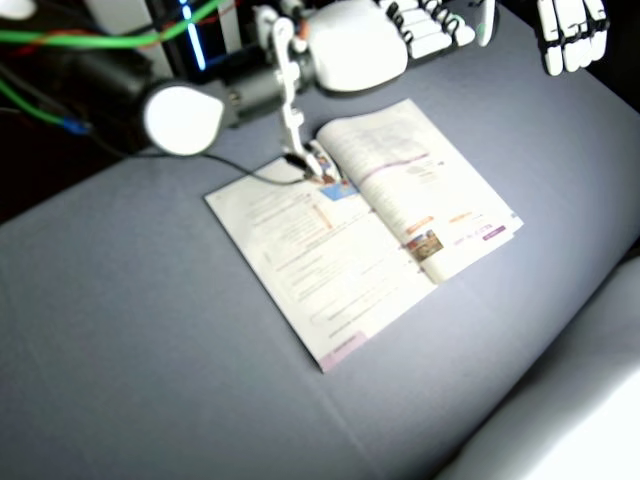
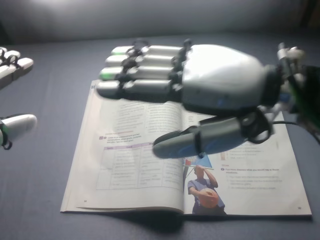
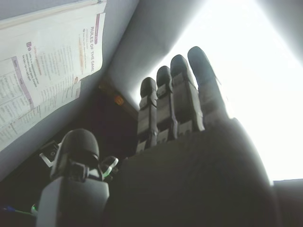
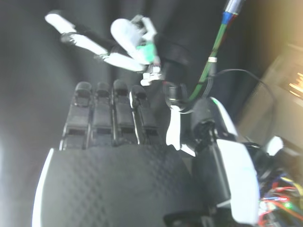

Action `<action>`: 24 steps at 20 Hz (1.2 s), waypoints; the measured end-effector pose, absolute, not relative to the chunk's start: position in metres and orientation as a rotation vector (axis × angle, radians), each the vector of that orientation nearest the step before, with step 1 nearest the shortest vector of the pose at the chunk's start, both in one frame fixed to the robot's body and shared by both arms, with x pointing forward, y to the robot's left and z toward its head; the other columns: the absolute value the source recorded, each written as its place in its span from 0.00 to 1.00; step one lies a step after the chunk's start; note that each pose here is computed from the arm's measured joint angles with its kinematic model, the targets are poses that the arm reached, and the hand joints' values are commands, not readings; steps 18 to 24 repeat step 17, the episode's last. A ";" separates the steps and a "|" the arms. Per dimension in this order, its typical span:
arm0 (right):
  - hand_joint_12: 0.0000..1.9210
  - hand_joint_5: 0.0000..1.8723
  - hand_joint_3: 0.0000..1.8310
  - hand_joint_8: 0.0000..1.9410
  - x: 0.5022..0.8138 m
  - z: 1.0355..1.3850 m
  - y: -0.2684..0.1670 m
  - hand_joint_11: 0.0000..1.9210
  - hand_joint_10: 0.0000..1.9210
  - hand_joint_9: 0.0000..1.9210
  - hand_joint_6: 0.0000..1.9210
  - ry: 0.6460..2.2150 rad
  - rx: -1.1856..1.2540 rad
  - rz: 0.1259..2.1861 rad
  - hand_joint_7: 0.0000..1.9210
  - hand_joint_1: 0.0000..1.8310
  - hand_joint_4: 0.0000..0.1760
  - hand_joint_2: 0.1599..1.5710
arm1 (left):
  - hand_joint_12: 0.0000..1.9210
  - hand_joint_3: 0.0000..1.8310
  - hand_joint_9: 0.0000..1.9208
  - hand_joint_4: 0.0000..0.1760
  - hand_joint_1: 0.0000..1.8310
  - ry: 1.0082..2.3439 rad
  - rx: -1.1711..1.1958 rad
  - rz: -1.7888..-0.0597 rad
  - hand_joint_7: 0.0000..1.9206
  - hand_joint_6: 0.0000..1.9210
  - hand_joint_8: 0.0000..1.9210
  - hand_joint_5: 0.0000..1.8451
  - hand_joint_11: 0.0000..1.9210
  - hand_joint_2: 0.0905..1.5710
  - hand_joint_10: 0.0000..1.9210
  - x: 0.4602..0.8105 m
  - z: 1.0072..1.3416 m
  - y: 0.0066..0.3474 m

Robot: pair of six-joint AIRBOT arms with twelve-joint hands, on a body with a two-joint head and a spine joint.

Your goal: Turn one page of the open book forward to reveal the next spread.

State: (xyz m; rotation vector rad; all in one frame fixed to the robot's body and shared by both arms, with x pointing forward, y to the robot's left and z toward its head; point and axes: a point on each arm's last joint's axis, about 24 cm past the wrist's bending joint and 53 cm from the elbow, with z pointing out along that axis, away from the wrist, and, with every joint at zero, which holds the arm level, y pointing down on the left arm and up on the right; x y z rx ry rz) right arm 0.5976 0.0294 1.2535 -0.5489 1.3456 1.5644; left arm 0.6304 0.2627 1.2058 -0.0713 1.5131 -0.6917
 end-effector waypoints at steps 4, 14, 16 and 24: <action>0.00 0.05 0.00 0.01 0.638 1.251 -0.037 0.00 0.00 0.01 0.01 1.407 -0.274 1.510 0.03 0.00 0.00 0.77 | 0.01 0.00 0.03 0.00 0.00 1.485 -0.089 -0.727 0.06 0.00 0.00 0.07 0.01 0.81 0.00 0.623 1.209 0.259; 0.00 0.06 0.00 0.00 0.637 1.224 -0.189 0.00 0.00 0.01 0.00 1.414 0.234 1.436 0.04 0.03 0.00 0.86 | 0.01 0.00 0.02 0.00 0.00 1.339 -0.139 -0.957 0.05 0.00 0.01 0.06 0.01 0.80 0.01 0.600 1.226 0.232; 0.02 0.07 0.00 0.00 0.629 1.229 -0.212 0.04 0.01 0.05 0.00 1.349 0.304 1.438 0.06 0.07 0.00 0.87 | 0.01 0.00 0.04 0.00 0.00 1.317 -0.159 -1.002 0.06 0.00 0.00 0.06 0.03 0.79 0.00 0.597 1.227 0.228; 0.02 0.07 0.00 0.00 0.625 1.227 -0.221 0.04 0.01 0.05 0.00 1.330 0.331 1.434 0.06 0.07 0.00 0.87 | 0.01 0.00 0.04 0.00 0.00 1.307 -0.166 -1.023 0.06 0.00 0.00 0.06 0.03 0.79 0.00 0.596 1.228 0.226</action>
